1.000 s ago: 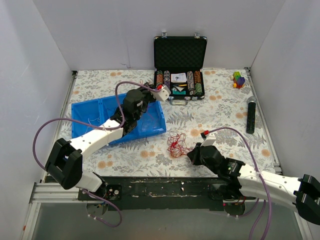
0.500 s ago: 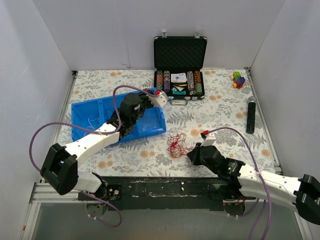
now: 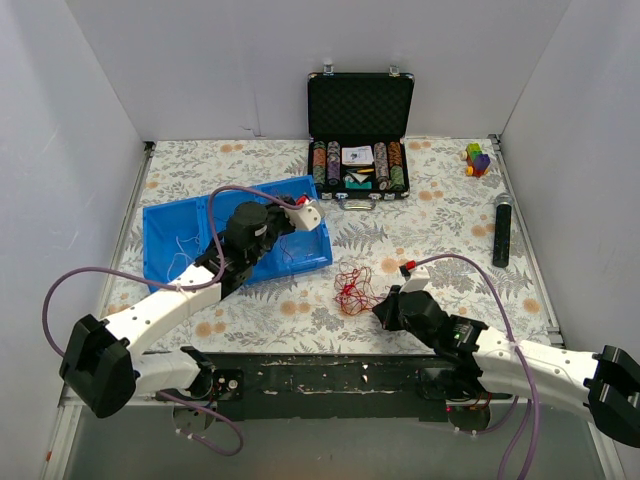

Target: Untangle the cables

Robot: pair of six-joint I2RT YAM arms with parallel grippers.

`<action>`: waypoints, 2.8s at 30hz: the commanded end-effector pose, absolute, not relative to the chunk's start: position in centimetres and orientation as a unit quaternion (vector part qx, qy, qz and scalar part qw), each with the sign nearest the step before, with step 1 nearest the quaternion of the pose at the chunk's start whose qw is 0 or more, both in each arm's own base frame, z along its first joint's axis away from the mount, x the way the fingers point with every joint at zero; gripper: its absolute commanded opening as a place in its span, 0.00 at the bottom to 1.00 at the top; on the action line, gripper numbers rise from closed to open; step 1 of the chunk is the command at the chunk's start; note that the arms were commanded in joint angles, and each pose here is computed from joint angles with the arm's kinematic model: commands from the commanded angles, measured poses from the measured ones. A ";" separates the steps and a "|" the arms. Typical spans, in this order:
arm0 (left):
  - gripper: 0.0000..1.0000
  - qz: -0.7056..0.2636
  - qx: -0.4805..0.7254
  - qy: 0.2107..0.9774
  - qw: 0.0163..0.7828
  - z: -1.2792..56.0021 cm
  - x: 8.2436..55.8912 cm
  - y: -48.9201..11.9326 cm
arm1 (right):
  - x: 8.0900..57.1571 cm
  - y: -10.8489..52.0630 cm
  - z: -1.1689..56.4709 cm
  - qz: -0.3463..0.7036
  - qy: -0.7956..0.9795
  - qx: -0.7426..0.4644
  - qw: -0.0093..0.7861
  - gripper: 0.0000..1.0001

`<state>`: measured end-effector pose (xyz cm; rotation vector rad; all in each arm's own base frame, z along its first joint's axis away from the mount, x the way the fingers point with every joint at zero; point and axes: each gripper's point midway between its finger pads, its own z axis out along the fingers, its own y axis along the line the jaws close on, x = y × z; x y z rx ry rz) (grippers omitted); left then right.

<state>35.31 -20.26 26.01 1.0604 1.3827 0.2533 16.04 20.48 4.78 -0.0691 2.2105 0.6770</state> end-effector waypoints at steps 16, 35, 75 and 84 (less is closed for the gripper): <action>0.66 0.033 0.496 0.663 0.561 19.4 35.8 -23.6 | 16.5 20.8 6.6 0.284 0.860 -0.019 0.423 0.01; 0.80 -0.252 0.709 0.530 0.392 13.1 16.3 -32.5 | 16.8 21.3 7.9 0.300 0.847 -0.023 0.437 0.01; 0.00 -0.191 0.738 0.479 0.436 17.2 20.4 -35.7 | 16.7 21.6 9.8 0.311 0.837 -0.046 0.448 0.04; 0.00 -0.179 0.709 0.458 0.505 28.6 20.8 -35.4 | 16.4 22.2 14.0 0.338 0.812 -0.079 0.470 0.47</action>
